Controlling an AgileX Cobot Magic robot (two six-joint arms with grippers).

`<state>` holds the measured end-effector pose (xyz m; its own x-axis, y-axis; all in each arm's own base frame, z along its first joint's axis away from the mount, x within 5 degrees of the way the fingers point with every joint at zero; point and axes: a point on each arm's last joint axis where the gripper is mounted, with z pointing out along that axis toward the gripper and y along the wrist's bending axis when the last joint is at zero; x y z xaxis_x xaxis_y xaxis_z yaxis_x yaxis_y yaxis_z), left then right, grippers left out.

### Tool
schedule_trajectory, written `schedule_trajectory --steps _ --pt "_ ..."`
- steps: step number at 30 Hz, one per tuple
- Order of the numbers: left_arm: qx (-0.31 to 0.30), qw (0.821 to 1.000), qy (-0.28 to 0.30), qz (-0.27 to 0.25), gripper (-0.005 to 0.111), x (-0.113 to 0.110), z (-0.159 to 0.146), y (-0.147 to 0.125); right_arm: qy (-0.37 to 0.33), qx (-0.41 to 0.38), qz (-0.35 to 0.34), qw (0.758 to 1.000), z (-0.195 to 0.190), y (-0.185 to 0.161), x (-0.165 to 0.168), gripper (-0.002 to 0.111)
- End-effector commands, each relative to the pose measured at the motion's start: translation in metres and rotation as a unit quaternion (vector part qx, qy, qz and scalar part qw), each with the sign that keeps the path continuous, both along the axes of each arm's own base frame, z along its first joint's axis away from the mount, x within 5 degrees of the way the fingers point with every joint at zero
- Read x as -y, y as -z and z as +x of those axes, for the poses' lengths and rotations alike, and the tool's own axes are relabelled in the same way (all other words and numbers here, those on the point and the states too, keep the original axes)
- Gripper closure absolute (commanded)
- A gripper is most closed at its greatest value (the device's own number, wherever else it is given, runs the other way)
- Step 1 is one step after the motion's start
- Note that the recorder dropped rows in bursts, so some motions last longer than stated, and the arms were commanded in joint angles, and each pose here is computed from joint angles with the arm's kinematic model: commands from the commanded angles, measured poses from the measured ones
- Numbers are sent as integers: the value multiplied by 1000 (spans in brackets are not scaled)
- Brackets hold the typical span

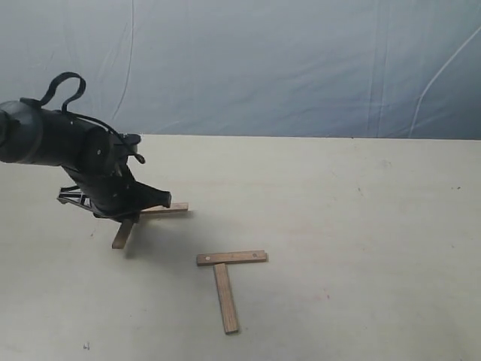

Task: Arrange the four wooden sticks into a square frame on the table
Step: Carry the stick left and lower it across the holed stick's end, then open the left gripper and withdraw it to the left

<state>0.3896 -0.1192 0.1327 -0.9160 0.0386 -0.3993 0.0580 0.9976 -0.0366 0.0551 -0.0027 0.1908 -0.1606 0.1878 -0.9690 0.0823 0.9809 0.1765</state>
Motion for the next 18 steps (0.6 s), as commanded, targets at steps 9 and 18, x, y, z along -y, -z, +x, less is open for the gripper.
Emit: schedule_trajectory --steps 9,18 --pt "13 1000 -7 -15 83 1 5 11 -1 4 -3 1000 0 1 0 109" --pt "26 999 -29 -35 52 -4 4 -12 -1 4 -3 1000 0 1 0 109"
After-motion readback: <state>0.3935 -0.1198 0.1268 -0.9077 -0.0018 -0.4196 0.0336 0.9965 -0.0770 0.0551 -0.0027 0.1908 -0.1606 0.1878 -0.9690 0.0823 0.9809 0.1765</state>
